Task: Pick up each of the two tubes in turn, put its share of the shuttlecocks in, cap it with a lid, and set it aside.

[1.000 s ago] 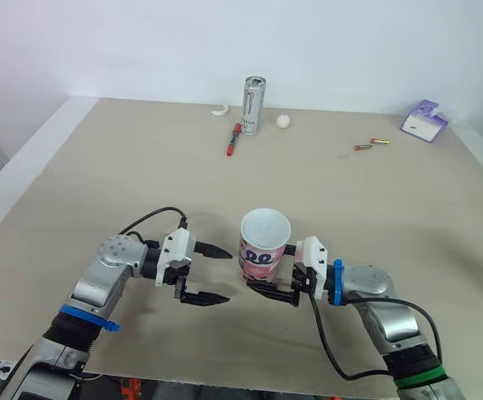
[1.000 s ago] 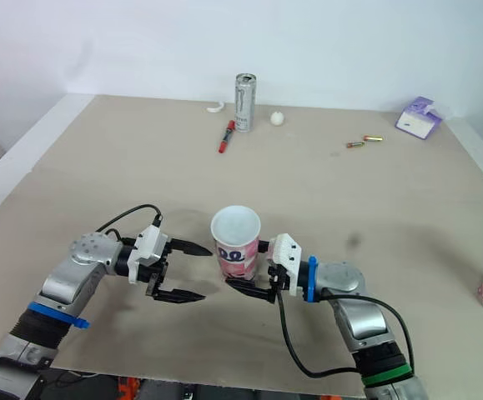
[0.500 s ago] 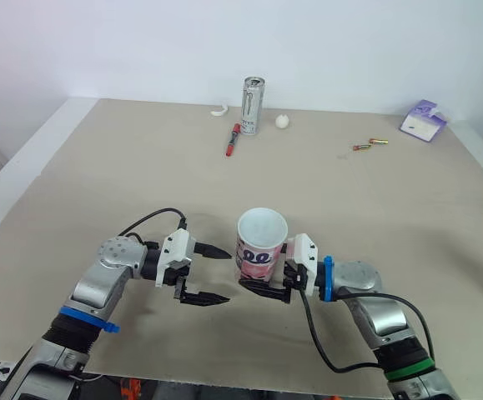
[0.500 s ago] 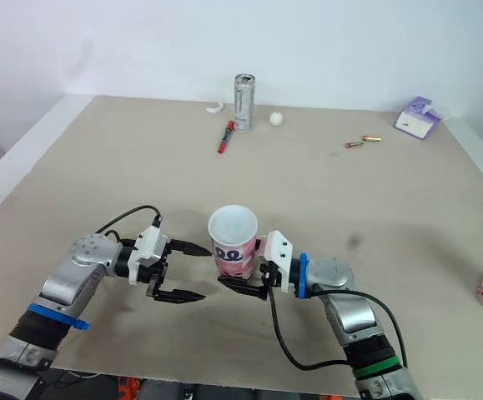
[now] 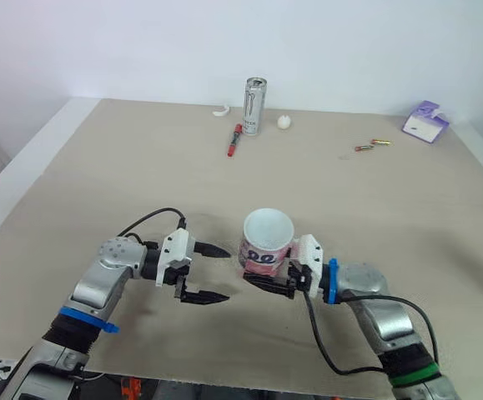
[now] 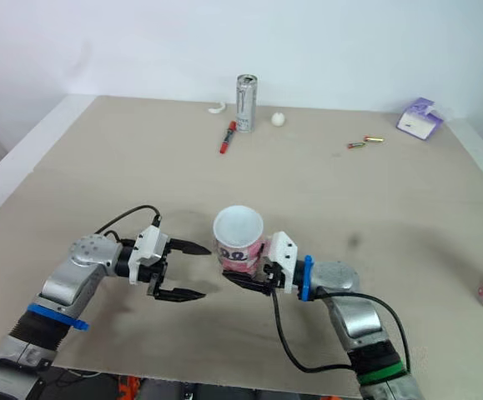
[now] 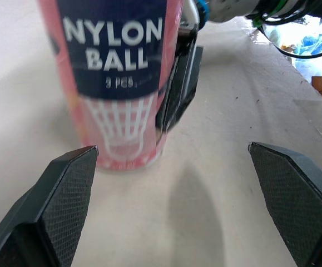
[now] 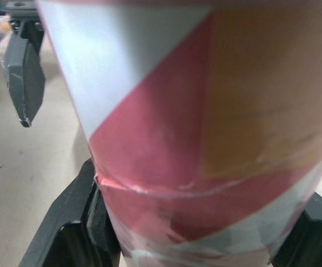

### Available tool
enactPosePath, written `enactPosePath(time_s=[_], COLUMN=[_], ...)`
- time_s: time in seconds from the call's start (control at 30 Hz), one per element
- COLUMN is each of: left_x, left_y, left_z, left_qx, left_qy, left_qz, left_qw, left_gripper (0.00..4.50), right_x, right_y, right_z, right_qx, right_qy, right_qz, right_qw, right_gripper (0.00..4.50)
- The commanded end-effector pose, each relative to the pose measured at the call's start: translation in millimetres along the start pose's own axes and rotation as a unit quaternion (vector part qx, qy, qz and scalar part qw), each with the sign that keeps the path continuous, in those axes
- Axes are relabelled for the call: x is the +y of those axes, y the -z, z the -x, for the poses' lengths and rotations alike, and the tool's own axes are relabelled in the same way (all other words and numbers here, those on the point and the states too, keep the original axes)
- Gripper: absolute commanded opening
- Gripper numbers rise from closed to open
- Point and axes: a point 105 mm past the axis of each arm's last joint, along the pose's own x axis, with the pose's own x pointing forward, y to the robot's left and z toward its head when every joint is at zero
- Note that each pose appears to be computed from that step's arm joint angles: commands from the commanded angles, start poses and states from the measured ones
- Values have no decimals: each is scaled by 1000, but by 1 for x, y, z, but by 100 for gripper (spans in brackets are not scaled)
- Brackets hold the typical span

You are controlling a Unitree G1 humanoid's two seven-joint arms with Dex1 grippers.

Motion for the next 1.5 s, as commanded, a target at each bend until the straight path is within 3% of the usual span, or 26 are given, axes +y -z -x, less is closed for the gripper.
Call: enactPosePath(time_s=[0.03, 0.1, 0.2, 0.4, 0.53, 0.8, 1.03, 1.23, 1.37, 1.5], left_x=[6, 6, 5, 2, 2, 6, -1, -4, -4, -5], left_y=[-9, -10, -9, -11, -20, -36, -29, -26, -26, -25], left_z=[2, 1, -1, -8, -13, -16, -18, -19, -21, -21], left_qx=[-6, -7, -9, -21, -45, -91, -78, -69, -67, -66], left_qy=[-5, -5, 0, 13, 13, -12, -4, 2, 3, 4], left_qz=[-22, -22, -22, -18, -7, -3, -6, -10, -11, -12], left_qw=[1000, 1000, 1000, 1000, 999, 996, 997, 998, 998, 998], left_gripper=[450, 450, 450, 450, 450, 450, 450, 450, 450, 450], right_x=[-21, -28, -47, -76, -81, -80, -75, -70, -61, -55], right_y=[-28, -30, -20, 1, 13, 36, 46, 52, 54, 55], right_z=[46, 70, 125, 225, 268, 305, 318, 319, 317, 314], right_qx=[-38, -40, -24, -8, -1, -5, 6, 13, 18, 22], right_qy=[137, 205, 363, 613, 689, 750, 767, 763, 759, 757], right_qz=[-4, -17, -41, -65, -79, -115, -129, -142, -144, -145], right_qw=[990, 978, 931, 787, 721, 652, 628, 630, 635, 637], right_gripper=[302, 302, 302, 302, 302, 302, 302, 302, 421, 437])
